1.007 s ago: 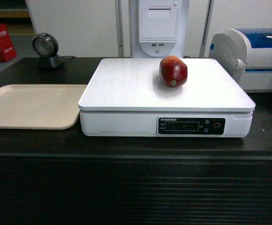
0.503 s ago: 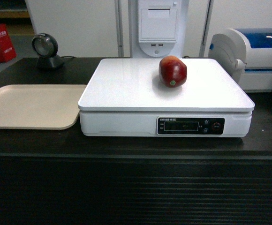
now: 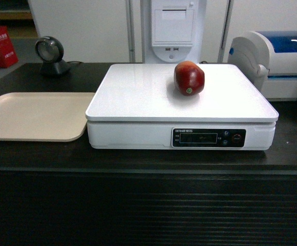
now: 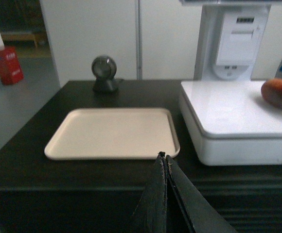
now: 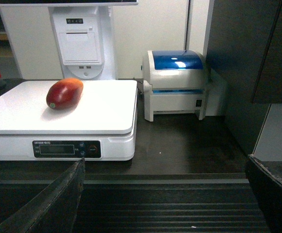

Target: Place dark red mango on scale at checkout

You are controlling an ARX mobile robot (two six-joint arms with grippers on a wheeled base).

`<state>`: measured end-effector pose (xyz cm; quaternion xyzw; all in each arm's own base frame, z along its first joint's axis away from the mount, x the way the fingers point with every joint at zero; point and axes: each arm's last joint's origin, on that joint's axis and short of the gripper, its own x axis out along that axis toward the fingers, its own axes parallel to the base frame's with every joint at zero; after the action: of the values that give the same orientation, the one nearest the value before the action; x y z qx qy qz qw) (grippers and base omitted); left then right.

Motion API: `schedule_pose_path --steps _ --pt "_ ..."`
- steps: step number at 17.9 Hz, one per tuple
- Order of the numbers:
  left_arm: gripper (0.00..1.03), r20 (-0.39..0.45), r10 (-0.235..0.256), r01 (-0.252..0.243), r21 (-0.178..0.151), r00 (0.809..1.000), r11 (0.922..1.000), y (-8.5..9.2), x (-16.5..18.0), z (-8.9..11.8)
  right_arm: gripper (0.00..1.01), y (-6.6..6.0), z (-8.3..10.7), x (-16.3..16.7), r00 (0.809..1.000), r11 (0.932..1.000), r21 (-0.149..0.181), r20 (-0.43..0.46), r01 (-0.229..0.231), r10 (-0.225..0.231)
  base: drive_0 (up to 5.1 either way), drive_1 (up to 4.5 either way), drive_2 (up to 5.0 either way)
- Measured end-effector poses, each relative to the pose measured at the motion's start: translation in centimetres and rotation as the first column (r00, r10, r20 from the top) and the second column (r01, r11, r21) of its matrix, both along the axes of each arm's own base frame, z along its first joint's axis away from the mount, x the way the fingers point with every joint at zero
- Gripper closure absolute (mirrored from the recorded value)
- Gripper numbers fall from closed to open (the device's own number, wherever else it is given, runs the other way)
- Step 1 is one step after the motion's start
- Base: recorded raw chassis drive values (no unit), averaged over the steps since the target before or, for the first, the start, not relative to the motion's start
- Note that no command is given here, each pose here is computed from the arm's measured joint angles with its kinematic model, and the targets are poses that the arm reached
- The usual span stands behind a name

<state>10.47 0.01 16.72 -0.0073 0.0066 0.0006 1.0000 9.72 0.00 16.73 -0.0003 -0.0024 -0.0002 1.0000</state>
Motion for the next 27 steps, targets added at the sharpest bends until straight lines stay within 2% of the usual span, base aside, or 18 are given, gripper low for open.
schedule_pose_path --steps 1,3,4,7,8,13,16,18,27 --pt "1.01 -0.018 0.000 0.000 0.000 1.000 1.0000 0.00 -0.19 -0.27 0.03 0.00 0.00 0.00 1.000 1.0000 0.000 0.000 0.000 0.000 0.0 0.00 0.0" --pt "1.01 0.031 0.002 -0.002 0.001 1.000 1.0000 0.00 -0.75 0.21 0.03 0.00 0.00 0.00 1.000 1.0000 0.000 0.000 0.000 0.000 0.0 0.00 0.0" --pt "1.01 0.006 -0.002 0.002 0.001 1.000 1.0000 0.00 -0.70 -0.19 0.03 0.00 0.01 0.00 1.000 1.0000 0.000 0.001 0.000 0.000 0.0 0.00 0.0" --pt "1.01 0.010 0.001 -0.001 0.001 1.000 1.0000 0.00 -0.70 -0.15 0.03 0.00 0.00 0.00 1.000 1.0000 0.000 0.000 0.000 0.000 0.0 0.00 0.0" --pt "0.97 0.010 0.000 0.000 0.001 1.000 1.0000 0.00 -0.70 -0.15 0.03 0.00 0.00 0.00 1.000 1.0000 0.000 0.000 0.000 0.000 0.0 0.00 0.0" --pt "0.41 0.010 0.000 0.000 0.001 1.000 1.0000 0.00 -0.70 -0.15 0.03 0.00 0.00 0.00 1.000 1.0000 0.000 0.000 0.000 0.000 0.0 0.00 0.0" --pt "0.03 0.011 0.000 0.000 0.002 1.000 1.0000 0.00 -0.71 -0.15 0.03 0.00 0.00 0.00 1.000 1.0000 0.000 0.000 0.000 0.000 0.0 0.00 0.0" --pt "0.06 0.010 0.000 0.000 0.002 1.000 1.0000 0.00 -0.70 -0.15 0.03 0.00 0.00 0.00 1.000 1.0000 0.000 0.000 0.000 0.000 0.0 0.00 0.0" --pt "0.05 0.011 0.000 0.000 0.002 1.000 1.0000 0.00 -0.71 -0.15 0.03 0.00 0.00 0.00 1.000 1.0000 0.000 0.000 0.000 0.000 0.0 0.00 0.0"
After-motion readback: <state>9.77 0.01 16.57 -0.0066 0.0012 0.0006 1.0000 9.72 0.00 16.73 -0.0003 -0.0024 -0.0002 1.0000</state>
